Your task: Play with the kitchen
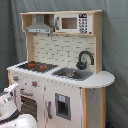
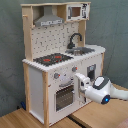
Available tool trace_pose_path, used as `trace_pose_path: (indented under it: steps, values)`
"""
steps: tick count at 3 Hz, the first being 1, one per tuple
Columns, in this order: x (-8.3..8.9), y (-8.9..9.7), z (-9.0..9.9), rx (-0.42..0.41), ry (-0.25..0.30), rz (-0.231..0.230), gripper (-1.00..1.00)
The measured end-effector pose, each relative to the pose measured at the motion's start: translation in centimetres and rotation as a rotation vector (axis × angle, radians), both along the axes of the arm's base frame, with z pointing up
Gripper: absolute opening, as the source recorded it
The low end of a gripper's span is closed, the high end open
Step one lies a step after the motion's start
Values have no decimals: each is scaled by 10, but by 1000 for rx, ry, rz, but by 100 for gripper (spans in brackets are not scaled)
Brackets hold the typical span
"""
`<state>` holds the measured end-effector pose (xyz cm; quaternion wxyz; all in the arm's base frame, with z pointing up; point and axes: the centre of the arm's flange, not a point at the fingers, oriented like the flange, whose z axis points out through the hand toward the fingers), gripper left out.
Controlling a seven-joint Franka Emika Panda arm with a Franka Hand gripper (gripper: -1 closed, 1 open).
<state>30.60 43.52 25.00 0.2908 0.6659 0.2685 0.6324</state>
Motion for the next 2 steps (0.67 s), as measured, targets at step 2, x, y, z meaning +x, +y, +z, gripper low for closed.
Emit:
trace_pose_path:
  steps: [2]
  values:
    - [37, -4, -2, -72, 14, -18, 100]
